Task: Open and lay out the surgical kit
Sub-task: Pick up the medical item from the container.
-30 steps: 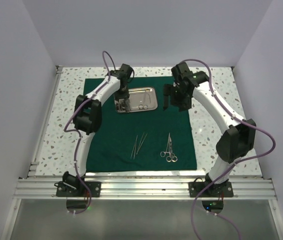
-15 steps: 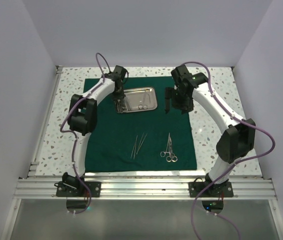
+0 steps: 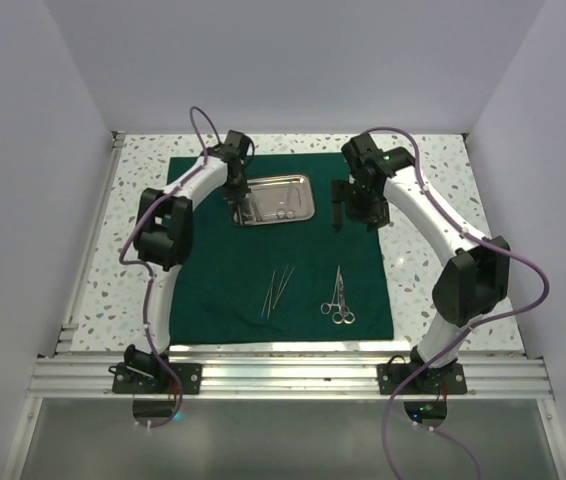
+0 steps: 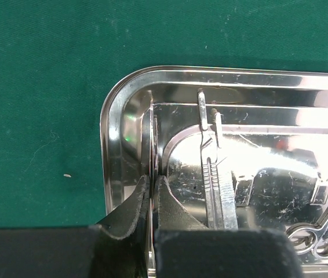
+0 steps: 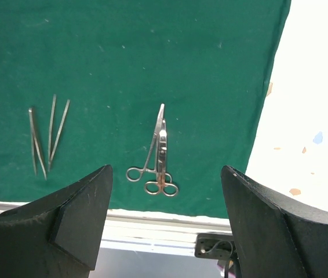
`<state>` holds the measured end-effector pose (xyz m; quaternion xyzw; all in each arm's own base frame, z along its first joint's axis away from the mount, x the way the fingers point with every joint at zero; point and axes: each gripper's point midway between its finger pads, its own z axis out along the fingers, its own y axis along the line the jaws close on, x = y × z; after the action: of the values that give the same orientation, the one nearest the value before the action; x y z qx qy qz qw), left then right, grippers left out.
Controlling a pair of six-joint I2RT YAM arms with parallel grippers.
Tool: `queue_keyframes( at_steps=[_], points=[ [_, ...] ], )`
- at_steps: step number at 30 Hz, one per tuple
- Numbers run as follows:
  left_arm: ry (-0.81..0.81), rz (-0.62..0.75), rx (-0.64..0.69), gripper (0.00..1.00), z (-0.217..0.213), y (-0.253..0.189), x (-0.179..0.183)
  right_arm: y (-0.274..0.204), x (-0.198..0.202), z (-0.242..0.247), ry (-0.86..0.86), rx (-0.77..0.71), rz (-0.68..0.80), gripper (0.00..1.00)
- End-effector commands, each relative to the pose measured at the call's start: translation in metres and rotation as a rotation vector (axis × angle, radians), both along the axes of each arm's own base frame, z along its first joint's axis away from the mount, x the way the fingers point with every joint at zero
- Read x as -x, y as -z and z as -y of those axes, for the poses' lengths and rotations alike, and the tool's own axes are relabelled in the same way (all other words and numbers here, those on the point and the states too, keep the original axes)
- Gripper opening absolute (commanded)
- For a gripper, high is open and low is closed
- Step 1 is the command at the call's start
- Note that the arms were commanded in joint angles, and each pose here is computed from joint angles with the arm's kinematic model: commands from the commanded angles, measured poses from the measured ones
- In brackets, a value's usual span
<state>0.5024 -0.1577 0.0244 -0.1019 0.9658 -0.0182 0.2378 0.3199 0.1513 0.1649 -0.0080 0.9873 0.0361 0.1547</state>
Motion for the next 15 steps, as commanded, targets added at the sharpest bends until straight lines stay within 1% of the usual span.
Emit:
queue_keyframes(
  at_steps=[1,5,7,8,10,11,13,14,15],
  points=[
    [0.005,-0.007,0.023,0.0,0.0,-0.011,-0.007,-0.005,0.009,0.006,-0.014,0.01,0.002,0.79],
    [0.021,0.086,0.074,0.0,0.012,-0.066,-0.03,-0.006,0.01,0.006,-0.01,0.001,0.012,0.79],
    [0.027,0.115,0.091,0.02,0.015,-0.083,-0.033,-0.007,0.012,0.007,-0.011,-0.004,0.015,0.79],
    [0.027,0.139,0.1,0.06,0.016,-0.096,-0.035,-0.006,0.012,0.006,-0.011,-0.008,0.016,0.79],
    [0.029,0.153,0.107,0.09,0.016,-0.105,-0.035,-0.006,0.015,0.008,-0.012,-0.009,0.023,0.79],
    [0.03,0.153,0.106,0.13,0.015,-0.107,-0.032,-0.008,0.016,0.007,-0.012,-0.014,0.03,0.79],
    [0.032,0.139,0.106,0.15,0.014,-0.104,-0.027,-0.004,0.02,0.009,-0.011,-0.012,0.023,0.79],
    [0.03,0.12,0.103,0.12,0.013,-0.099,-0.021,-0.007,0.022,0.01,-0.013,-0.017,0.034,0.79],
    [0.027,0.11,0.103,0.02,0.012,-0.098,-0.017,-0.003,0.025,0.011,-0.013,-0.013,0.024,0.79]
  ],
)
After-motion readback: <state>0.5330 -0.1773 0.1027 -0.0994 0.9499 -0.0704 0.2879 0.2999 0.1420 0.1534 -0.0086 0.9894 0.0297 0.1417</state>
